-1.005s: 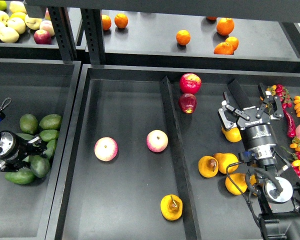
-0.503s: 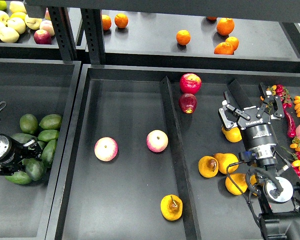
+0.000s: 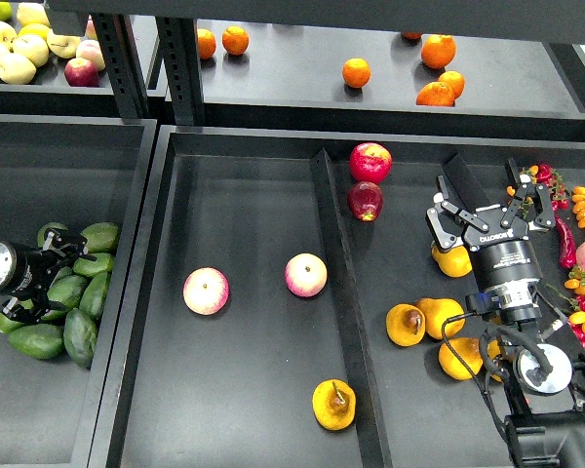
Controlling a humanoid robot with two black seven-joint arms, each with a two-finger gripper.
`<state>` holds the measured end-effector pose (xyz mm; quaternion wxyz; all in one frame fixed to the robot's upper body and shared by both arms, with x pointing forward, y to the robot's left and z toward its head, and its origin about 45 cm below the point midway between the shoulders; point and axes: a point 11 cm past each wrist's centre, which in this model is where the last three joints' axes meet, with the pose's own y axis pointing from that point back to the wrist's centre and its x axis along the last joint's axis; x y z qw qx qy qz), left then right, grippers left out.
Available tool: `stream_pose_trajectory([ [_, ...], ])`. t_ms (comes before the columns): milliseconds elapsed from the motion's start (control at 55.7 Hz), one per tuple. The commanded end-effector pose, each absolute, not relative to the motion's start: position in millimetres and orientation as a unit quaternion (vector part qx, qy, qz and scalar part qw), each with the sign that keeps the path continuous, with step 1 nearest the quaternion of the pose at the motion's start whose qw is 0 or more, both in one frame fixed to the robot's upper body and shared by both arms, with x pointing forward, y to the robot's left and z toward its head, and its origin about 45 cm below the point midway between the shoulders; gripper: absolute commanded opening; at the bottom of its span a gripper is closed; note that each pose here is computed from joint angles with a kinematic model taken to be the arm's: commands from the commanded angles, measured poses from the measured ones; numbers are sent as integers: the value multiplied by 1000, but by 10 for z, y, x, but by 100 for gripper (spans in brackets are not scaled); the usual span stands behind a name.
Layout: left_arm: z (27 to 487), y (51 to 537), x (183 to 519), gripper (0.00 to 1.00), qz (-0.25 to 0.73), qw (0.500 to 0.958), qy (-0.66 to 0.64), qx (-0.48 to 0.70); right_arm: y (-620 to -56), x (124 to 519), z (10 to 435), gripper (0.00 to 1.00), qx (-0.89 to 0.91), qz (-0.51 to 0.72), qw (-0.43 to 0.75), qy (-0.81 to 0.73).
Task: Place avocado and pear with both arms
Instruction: 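Open the left gripper and lift it off the avocados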
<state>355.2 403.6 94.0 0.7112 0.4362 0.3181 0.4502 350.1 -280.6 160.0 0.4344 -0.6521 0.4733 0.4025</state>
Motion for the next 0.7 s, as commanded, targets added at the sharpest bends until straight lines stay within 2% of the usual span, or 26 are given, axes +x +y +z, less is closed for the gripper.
stream_pose_trajectory([
  [0, 1000, 4195, 3565, 100, 478, 703, 327, 412, -2807, 3502, 1609, 100, -653, 402, 435, 473],
  [359, 1493, 4518, 3819, 100, 569, 707, 344, 241, -2803, 3495, 1602, 100, -653, 402, 435, 472],
  [682, 1916, 3992, 4063, 100, 533, 758, 375, -5, -2801, 3501, 1611, 100, -654, 401, 435, 471],
])
